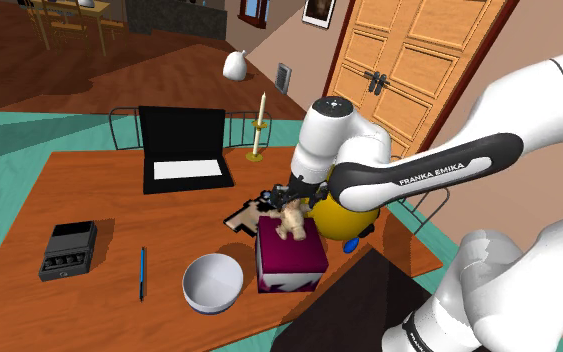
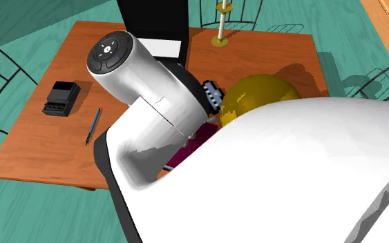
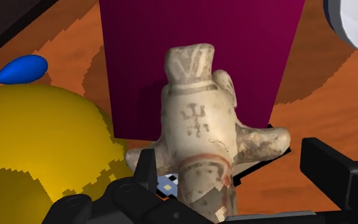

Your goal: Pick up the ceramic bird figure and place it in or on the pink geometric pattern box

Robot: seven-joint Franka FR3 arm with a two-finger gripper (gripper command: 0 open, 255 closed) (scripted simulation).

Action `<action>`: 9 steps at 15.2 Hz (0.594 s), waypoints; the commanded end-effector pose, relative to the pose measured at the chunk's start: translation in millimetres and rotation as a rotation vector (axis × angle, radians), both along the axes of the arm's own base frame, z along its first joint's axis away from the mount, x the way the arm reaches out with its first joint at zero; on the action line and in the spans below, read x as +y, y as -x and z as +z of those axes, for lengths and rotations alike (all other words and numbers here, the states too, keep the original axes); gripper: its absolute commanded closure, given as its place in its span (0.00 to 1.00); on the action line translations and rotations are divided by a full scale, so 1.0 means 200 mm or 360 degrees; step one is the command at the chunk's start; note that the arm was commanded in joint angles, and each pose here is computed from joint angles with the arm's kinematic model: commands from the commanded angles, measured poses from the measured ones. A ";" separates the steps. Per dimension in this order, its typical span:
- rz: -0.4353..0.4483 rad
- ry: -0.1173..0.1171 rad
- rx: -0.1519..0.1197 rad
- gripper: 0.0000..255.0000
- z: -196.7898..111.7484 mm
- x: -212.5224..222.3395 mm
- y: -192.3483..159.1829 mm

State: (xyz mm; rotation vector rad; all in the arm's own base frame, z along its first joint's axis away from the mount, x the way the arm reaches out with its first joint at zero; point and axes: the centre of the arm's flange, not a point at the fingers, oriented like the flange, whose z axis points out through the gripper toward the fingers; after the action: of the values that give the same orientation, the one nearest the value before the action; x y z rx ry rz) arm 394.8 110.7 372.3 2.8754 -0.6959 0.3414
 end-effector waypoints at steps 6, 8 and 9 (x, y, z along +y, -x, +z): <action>-0.0001 0.0001 0.0003 0.00 0.16 0.03 0.03; -0.0001 0.0001 0.0003 0.00 0.16 0.03 0.03; -0.0001 0.0001 0.0003 0.00 0.16 0.03 0.03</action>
State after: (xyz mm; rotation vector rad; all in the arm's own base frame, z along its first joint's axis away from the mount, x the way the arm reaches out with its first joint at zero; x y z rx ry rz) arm 387.9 117.4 404.8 2.8747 -0.6963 0.3392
